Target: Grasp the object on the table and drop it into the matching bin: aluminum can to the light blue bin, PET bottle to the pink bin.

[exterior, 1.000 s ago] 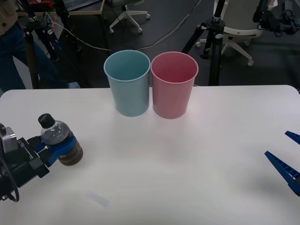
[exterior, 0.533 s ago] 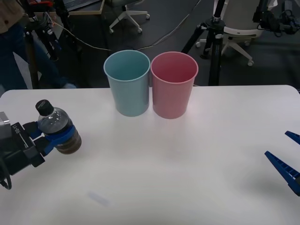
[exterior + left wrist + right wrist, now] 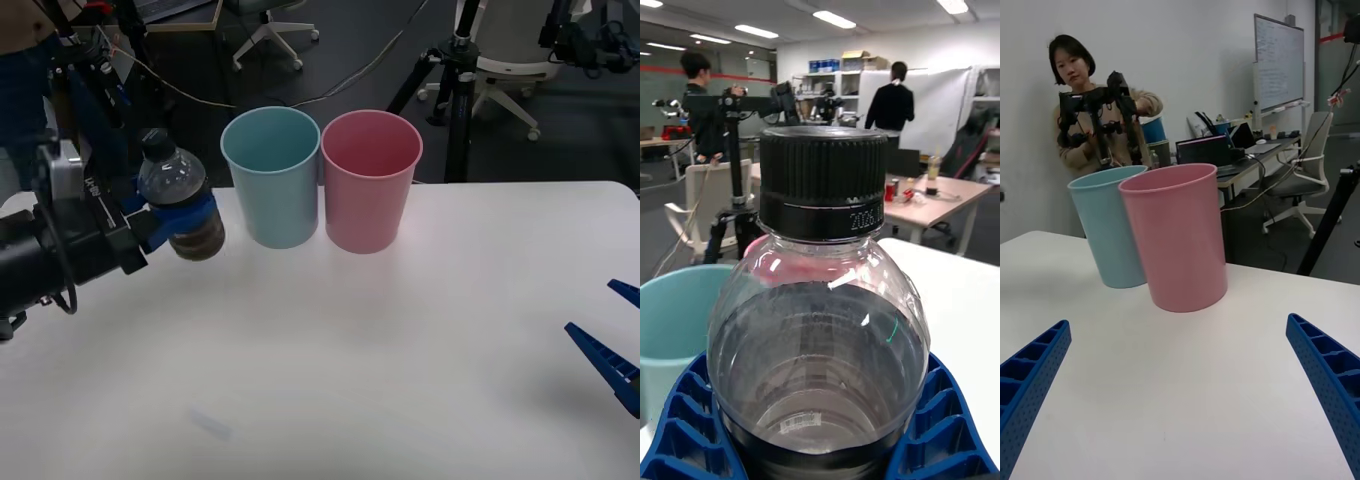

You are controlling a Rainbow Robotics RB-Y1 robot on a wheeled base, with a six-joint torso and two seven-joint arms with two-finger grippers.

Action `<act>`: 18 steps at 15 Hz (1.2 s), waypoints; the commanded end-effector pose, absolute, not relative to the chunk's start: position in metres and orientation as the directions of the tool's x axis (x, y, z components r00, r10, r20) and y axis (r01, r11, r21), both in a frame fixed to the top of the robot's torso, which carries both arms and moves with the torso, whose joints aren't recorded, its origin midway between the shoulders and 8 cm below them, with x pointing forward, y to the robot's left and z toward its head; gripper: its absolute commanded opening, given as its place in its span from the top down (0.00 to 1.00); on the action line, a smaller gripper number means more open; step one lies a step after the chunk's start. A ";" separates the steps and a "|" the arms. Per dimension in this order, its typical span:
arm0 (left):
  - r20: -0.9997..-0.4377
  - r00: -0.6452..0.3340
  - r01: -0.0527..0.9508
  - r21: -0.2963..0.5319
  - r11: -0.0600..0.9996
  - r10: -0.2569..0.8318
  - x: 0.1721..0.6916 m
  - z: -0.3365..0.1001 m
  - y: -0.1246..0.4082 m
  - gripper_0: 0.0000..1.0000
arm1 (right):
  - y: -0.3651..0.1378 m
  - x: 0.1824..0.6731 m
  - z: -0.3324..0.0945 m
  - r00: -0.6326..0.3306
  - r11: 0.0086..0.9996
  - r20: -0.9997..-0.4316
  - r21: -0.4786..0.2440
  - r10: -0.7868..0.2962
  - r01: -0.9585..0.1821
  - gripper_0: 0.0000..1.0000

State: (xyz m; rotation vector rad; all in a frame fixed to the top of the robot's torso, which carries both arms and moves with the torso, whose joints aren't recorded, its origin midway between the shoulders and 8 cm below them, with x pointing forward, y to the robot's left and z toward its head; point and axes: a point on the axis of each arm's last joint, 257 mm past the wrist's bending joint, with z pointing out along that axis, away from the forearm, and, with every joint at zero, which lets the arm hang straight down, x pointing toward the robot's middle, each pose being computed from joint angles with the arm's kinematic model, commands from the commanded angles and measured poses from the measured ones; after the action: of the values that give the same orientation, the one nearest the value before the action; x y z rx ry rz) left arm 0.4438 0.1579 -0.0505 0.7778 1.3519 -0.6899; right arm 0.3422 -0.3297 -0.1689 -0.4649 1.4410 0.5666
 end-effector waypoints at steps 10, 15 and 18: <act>-0.998 0.049 0.877 0.027 0.480 -0.034 0.490 0.038 0.073 1.00 | -0.330 0.342 -0.169 0.041 0.785 -0.996 0.039 0.082 -0.618 0.00; -0.997 0.075 0.858 0.046 0.511 -0.036 0.541 0.058 0.028 1.00 | -0.330 0.342 -0.169 0.041 0.785 -0.996 0.039 0.082 -0.618 0.00; -0.995 0.090 0.850 0.051 0.524 -0.049 0.565 0.066 0.001 1.00 | -0.330 0.342 -0.169 0.041 0.785 -0.996 0.039 0.082 -0.618 0.00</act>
State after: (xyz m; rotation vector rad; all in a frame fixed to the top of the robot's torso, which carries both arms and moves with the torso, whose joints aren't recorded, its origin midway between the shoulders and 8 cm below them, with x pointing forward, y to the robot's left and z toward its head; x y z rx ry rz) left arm 0.5600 0.0070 0.0649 0.7887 1.3173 -0.7830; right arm 0.3423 -0.3297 -0.1689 -0.4649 1.4410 0.5666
